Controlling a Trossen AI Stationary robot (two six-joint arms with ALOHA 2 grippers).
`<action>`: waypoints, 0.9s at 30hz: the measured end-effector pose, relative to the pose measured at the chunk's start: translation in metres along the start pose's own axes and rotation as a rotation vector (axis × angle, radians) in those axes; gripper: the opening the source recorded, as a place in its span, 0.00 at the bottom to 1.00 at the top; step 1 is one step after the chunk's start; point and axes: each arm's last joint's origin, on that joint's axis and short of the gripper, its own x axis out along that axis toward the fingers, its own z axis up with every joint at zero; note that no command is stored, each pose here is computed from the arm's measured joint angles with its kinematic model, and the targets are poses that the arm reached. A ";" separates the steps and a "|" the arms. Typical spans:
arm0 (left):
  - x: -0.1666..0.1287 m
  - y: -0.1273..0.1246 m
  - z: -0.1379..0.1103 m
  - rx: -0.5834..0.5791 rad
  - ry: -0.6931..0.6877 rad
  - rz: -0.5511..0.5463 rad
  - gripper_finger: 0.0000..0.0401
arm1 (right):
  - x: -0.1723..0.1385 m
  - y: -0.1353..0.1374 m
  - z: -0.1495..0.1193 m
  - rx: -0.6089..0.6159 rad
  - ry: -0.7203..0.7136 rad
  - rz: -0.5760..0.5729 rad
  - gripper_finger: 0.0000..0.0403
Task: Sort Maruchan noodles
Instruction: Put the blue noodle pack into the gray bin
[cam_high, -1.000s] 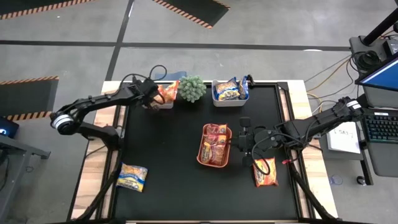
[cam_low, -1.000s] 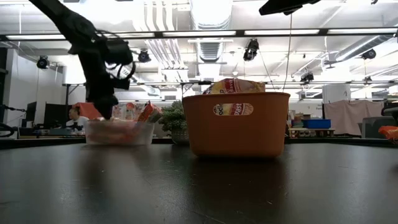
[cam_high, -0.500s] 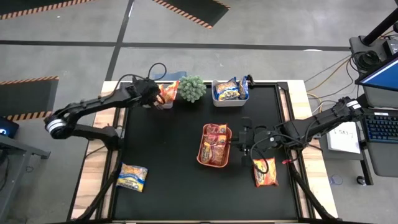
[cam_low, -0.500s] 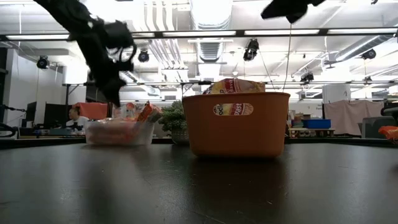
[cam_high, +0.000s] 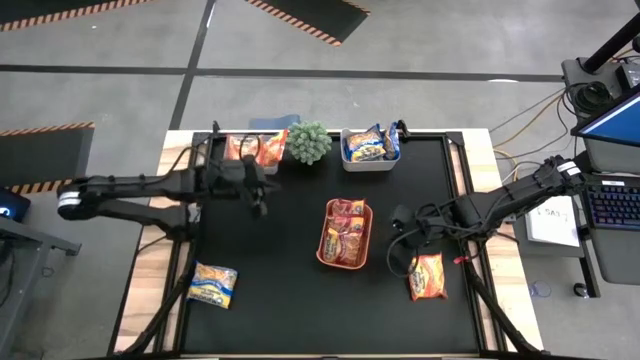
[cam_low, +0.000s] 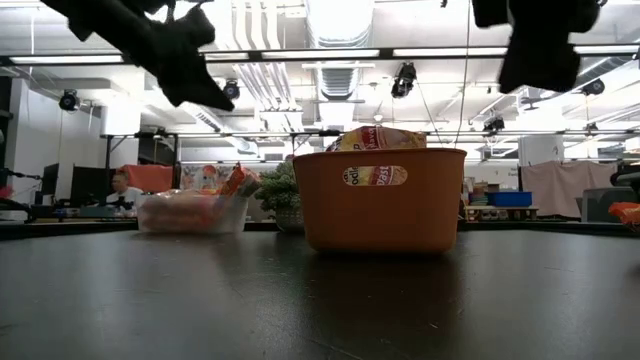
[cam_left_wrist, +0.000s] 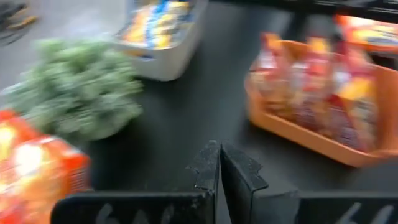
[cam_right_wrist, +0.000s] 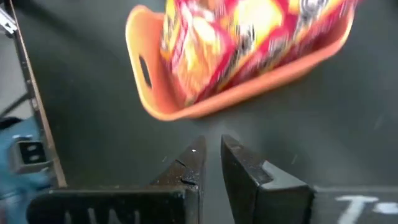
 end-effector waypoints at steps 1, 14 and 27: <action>-0.001 -0.006 0.000 0.012 -0.002 -0.028 0.00 | 0.000 0.000 -0.001 0.030 0.027 0.010 0.09; -0.022 -0.055 -0.018 -0.168 0.316 -0.175 0.00 | -0.002 0.003 0.008 -0.289 -0.136 -0.057 0.09; -0.029 -0.104 -0.042 -0.254 0.866 -0.290 0.10 | -0.020 0.032 0.038 -0.890 -0.579 0.022 0.09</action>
